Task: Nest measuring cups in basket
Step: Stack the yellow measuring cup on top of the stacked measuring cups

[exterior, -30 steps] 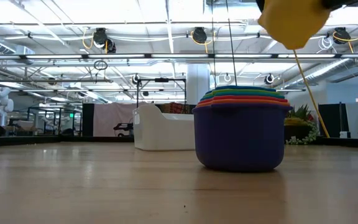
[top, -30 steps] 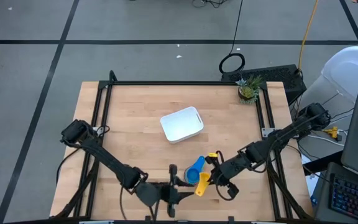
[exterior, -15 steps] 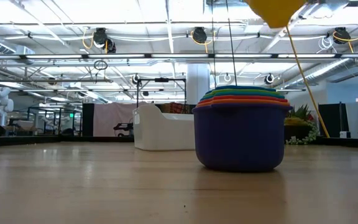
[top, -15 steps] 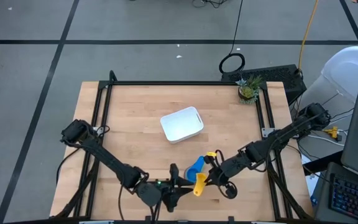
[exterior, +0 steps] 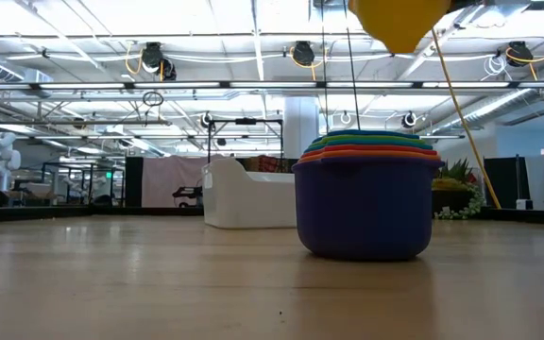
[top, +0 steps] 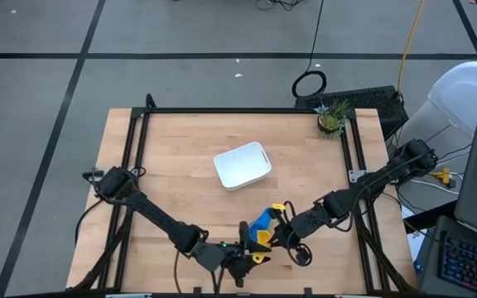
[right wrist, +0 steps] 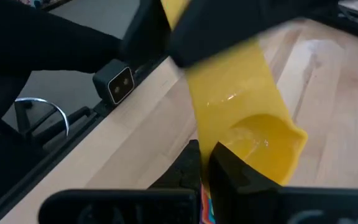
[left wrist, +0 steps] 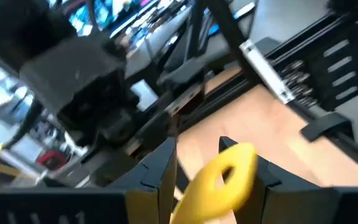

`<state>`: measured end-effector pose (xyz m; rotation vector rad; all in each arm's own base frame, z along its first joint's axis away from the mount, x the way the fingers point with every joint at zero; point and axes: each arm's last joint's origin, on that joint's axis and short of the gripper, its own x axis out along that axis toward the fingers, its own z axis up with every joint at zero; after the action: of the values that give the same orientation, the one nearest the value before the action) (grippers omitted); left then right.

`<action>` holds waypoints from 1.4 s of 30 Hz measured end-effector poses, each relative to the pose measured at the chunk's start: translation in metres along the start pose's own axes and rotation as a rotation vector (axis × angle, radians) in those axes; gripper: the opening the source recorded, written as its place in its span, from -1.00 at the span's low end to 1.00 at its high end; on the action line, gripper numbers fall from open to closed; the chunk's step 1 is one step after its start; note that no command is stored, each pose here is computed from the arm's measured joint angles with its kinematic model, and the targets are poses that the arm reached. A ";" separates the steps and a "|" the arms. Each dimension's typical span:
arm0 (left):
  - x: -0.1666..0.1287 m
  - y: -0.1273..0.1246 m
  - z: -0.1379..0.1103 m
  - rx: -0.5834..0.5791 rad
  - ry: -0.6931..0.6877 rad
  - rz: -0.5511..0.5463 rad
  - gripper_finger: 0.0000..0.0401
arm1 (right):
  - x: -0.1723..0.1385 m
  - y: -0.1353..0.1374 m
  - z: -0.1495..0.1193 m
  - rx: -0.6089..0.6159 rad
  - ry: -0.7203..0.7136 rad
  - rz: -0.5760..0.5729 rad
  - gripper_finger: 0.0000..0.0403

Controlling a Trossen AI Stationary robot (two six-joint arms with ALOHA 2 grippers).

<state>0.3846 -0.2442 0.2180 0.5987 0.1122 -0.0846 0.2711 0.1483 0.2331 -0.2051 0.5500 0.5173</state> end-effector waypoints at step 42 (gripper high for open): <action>-0.017 0.042 0.063 -0.229 0.517 0.225 -0.98 | -0.010 -0.007 0.014 0.171 -0.119 -0.211 0.00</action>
<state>0.3774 -0.2439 0.2954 0.3895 0.5467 0.3004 0.2733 0.1424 0.2505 -0.0673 0.4478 0.2739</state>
